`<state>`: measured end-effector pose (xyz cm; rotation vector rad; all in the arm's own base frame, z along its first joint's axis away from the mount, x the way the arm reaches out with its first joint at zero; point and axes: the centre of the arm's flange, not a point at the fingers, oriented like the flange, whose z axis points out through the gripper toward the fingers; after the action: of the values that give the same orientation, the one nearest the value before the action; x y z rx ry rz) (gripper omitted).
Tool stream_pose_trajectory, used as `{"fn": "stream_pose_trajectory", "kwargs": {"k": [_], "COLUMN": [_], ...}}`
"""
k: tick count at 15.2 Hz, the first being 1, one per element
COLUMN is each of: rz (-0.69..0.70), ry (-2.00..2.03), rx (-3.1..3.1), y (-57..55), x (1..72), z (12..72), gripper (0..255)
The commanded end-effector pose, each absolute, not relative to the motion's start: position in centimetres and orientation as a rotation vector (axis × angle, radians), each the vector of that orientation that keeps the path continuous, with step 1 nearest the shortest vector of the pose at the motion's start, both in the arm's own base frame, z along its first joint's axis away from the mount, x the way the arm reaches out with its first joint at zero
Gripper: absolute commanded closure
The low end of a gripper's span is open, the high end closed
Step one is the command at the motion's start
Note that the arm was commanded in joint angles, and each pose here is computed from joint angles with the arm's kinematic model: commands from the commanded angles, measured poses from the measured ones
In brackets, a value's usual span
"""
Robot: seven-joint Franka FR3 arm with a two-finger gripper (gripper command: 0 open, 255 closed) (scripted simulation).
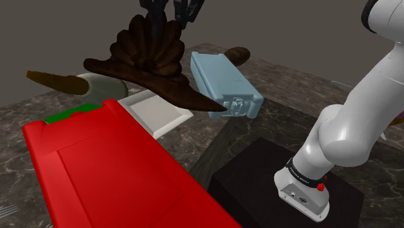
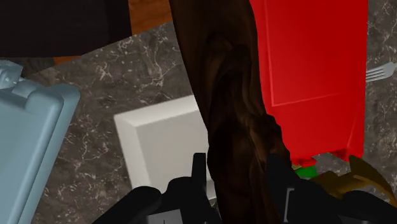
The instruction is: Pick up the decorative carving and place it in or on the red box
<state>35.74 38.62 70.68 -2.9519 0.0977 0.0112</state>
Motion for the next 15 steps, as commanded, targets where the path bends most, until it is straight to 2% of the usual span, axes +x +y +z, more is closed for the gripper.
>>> {"fn": "stream_pose_trajectory", "kwargs": {"k": [1,13,15], "rz": [0.009,0.009,0.009], "ry": [0.100,0.100,0.100], "rx": [-2.950,-2.950,-2.950], "y": [40.2,51.2,51.2], "x": [33.8,21.7,21.7], "z": [71.2,72.5,71.4], "gripper": [255,255,255]}}
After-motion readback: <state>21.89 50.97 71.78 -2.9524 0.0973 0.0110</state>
